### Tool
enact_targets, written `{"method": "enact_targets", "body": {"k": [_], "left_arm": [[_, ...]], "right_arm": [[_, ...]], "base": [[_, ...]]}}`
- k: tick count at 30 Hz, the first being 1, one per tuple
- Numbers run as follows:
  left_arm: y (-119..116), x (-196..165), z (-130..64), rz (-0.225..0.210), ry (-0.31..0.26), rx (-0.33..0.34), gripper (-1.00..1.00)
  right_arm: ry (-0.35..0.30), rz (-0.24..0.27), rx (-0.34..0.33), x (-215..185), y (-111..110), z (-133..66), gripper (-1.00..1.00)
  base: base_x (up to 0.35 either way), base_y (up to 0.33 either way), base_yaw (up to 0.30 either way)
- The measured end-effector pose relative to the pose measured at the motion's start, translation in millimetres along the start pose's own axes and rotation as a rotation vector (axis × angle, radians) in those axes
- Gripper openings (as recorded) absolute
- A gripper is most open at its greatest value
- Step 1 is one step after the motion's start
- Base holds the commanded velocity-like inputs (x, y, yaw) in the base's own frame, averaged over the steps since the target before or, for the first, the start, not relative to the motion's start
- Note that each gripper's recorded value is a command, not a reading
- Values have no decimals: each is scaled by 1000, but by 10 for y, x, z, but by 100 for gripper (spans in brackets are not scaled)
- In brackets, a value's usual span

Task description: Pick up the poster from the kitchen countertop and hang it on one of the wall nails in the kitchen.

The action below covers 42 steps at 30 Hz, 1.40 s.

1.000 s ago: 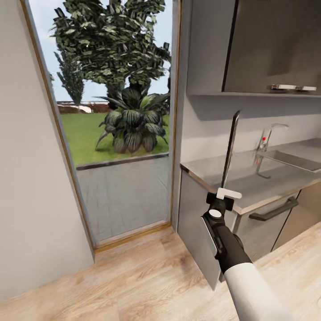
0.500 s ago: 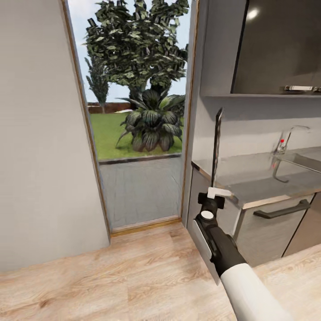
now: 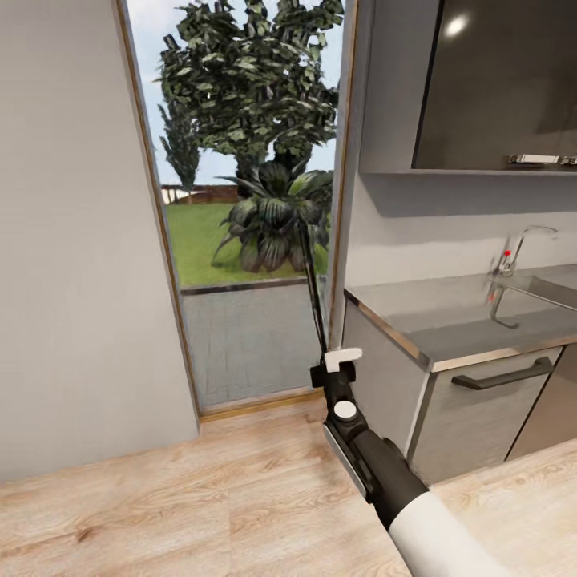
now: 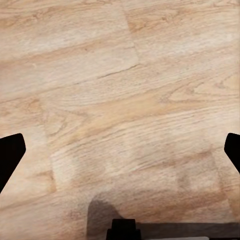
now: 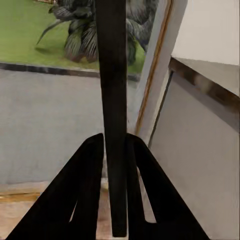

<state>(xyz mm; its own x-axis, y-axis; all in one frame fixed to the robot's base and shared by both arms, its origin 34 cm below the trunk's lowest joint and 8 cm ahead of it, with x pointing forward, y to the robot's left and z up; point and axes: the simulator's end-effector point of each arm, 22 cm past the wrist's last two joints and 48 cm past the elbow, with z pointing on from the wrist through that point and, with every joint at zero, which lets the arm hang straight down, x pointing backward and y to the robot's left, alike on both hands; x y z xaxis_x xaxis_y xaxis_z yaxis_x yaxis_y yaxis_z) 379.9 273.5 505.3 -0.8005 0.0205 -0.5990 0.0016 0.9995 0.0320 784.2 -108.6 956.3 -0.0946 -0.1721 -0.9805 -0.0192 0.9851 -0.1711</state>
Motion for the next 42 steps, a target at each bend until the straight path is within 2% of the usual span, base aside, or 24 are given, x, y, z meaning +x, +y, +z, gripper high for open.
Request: {"method": "enact_targets", "body": {"k": [3,5,6,8,9,14,17,19,20,21,22,23,26,30,42], "left_arm": [[2,0,0,-1,0,-1,100],[3,0,0,-1,0,-1,100],[4,0,0,-1,0,-1,100],[13,-5,0,-2,-2,-2,100],[20,-8,1,-2,-2,-3,100],[31,-14,1,-4,-4,-4,100],[35,-18,1,-5,-5,-5,100],[39,-27,1,-6,-9,-6,100],[42,-33,1,-6,-12,-6,100],[50,-48,1,-6,-18,-7,100],[105,-58,0,-2,-23,-12,100],[164,-62,0,3,-24,-15,100],[214,-64,-2,11,-25,-1,100],[249,-71,-6,-3,-27,20,100],[251,-74,-7,-8,-28,27,100]], "right_arm": [[33,-4,-140,233,330,-100,-100],[51,-6,-199,364,458,-169,-100],[70,-11,-250,503,528,-231,-100],[92,-31,-316,689,543,-299,-100],[94,-46,-372,799,551,-353,-100],[77,-86,-484,1058,441,-496,-100],[104,-110,-542,1290,365,-586,-100],[129,-107,-562,1417,323,-616,-100],[144,-100,-568,1486,279,-624,-100],[176,-55,-583,1636,128,-642,-100],[180,-10,-615,1669,58,-677,-100],[181,9,-637,1686,39,-705,-100],[185,28,-659,1718,-13,-738,-100],[222,26,-675,1930,-170,-862,-100],[245,46,-657,2094,-284,-971,-100]], "base": [[0,0,0],[0,0,0],[0,0,0],[0,0,0],[0,0,0],[0,0,0],[0,0,0],[0,0,0],[0,0,0],[0,0,0],[0,0,0],[0,0,0],[0,0,0],[0,0,0],[0,0,0]]}}
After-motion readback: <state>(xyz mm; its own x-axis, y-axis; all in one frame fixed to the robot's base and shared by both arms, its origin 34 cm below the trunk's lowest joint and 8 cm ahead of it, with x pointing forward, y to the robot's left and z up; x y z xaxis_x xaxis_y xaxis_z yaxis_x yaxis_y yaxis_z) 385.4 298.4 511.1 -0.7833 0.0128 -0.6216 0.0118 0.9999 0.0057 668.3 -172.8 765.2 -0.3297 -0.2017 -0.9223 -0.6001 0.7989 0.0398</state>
